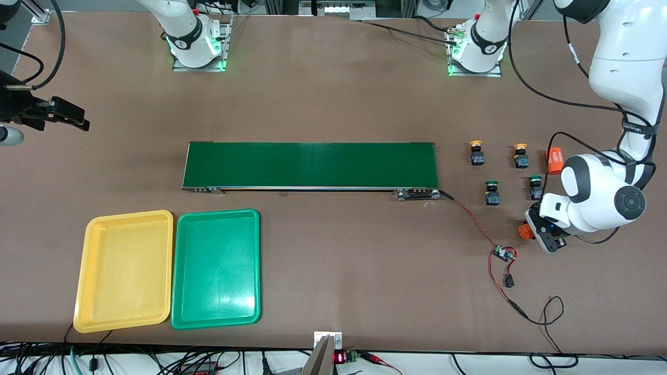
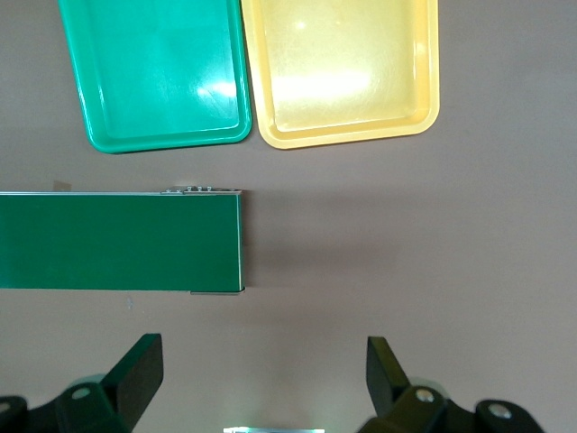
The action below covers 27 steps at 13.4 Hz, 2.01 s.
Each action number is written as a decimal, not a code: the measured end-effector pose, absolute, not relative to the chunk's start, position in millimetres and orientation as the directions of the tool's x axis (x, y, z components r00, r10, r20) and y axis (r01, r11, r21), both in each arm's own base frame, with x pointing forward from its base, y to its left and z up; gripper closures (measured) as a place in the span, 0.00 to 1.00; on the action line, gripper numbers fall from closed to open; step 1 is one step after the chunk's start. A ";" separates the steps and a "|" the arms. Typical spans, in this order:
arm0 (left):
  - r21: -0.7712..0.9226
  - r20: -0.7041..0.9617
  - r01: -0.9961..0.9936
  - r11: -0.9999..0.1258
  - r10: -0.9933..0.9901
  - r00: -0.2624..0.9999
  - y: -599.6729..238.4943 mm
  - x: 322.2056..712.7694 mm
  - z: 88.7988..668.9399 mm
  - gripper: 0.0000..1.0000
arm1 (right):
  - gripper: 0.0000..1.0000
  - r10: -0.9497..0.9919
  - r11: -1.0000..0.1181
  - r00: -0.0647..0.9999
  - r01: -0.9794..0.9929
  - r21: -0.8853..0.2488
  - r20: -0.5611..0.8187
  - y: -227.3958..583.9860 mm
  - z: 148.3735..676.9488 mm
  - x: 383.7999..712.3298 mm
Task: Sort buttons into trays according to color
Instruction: 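Carry the orange cylinder onto the green conveyor and open the left gripper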
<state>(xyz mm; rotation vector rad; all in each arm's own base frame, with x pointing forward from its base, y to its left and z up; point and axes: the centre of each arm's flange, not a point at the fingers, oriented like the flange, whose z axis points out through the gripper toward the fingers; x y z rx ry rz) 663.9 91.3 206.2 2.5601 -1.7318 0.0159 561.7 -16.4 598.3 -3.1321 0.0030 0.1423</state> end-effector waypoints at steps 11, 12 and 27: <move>0.160 0.112 -0.975 0.154 -0.984 -0.137 -229.1 546.6 306.7 0.50 | 0.00 -0.002 -1.000 0.996 -0.002 -0.006 -0.092 -16.7 597.8 561.7; 0.162 0.115 -0.970 0.180 -0.980 -0.163 -243.0 539.8 306.5 0.50 | 0.00 -0.002 -1.000 0.996 -0.002 -0.006 -0.092 -16.7 597.8 561.7; 0.164 0.147 -0.976 0.147 -0.982 -0.123 -287.6 500.2 260.0 0.15 | 0.00 -0.002 -1.000 0.996 -0.002 -0.006 -0.093 -16.7 597.6 561.7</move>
